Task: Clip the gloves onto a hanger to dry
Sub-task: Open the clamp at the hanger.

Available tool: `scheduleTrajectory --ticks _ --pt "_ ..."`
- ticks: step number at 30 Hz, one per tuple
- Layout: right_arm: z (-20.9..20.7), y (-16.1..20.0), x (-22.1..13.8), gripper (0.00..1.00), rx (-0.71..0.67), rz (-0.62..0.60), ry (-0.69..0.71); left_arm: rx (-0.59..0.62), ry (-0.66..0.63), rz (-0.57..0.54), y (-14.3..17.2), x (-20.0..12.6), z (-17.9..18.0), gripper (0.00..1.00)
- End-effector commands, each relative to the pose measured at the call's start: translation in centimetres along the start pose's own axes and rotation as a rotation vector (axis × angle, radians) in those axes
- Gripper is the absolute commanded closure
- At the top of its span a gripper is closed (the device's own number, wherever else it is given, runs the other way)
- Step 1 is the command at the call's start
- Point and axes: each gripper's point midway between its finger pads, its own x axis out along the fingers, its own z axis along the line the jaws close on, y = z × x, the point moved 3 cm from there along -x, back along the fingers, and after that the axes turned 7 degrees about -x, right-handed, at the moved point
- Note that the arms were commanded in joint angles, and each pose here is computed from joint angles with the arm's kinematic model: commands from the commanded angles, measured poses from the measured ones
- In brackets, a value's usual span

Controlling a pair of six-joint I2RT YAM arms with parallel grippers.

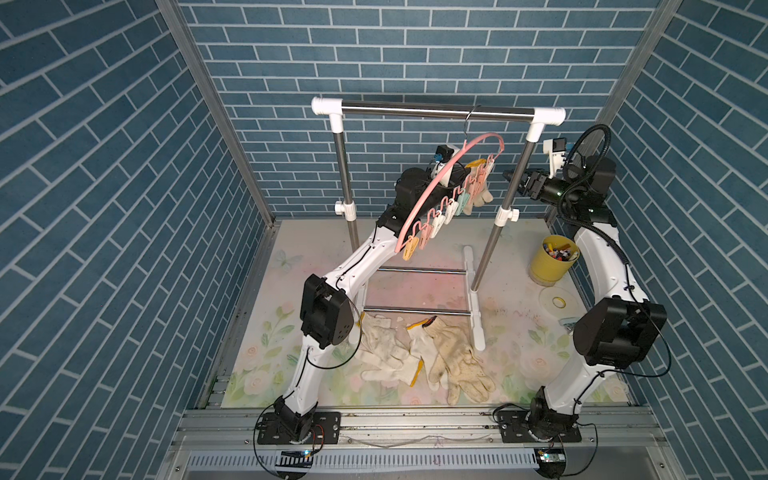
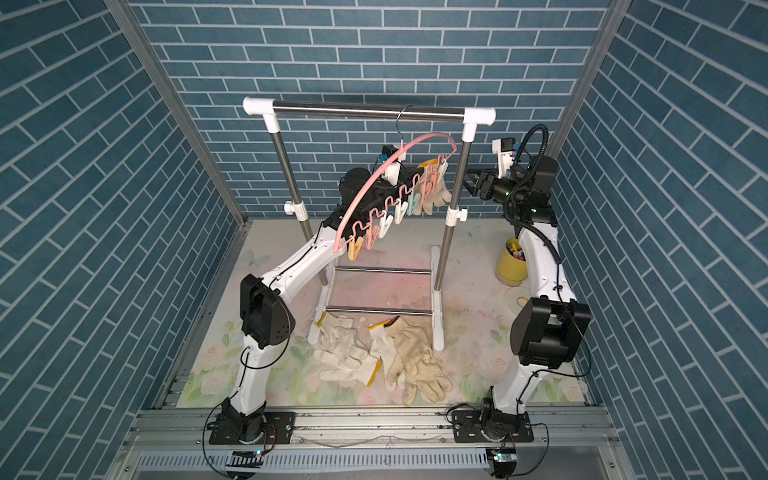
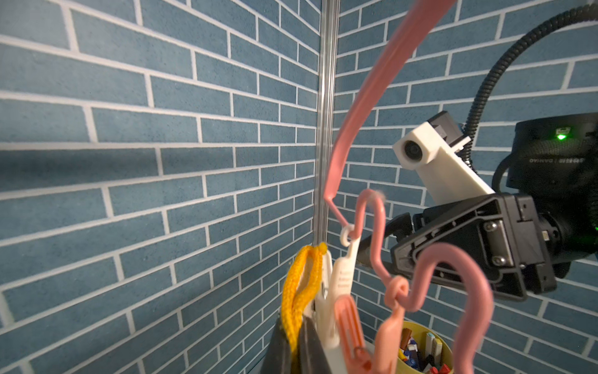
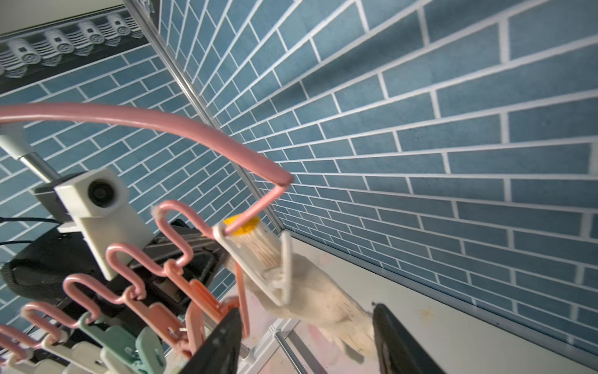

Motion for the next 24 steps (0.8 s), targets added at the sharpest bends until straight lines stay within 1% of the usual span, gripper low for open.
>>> scheduleTrajectory --ticks 1,4,5,9,19,24 --pt "1.0 0.4 0.9 0.35 -0.032 0.043 -0.064 0.012 0.024 -0.060 -1.7 0.1 -0.4 1.00" --pt "0.9 0.5 1.3 0.34 -0.033 0.052 -0.065 0.011 0.024 -0.064 -1.7 0.2 -0.4 1.00" --pt "0.8 0.5 1.4 0.32 -0.032 0.053 -0.061 0.010 0.025 -0.066 -1.7 0.2 -0.4 1.00" --pt "0.3 0.5 1.5 0.30 -0.039 0.051 -0.034 0.006 0.030 -0.075 -1.9 0.3 -0.4 1.00" --pt "0.2 0.2 1.6 0.30 -0.043 0.047 -0.038 -0.019 0.070 -0.100 -1.6 0.8 -0.9 1.00" --pt "0.1 -0.1 1.7 0.33 -0.045 0.045 -0.040 -0.031 0.095 -0.101 -1.0 1.3 -1.8 1.00"
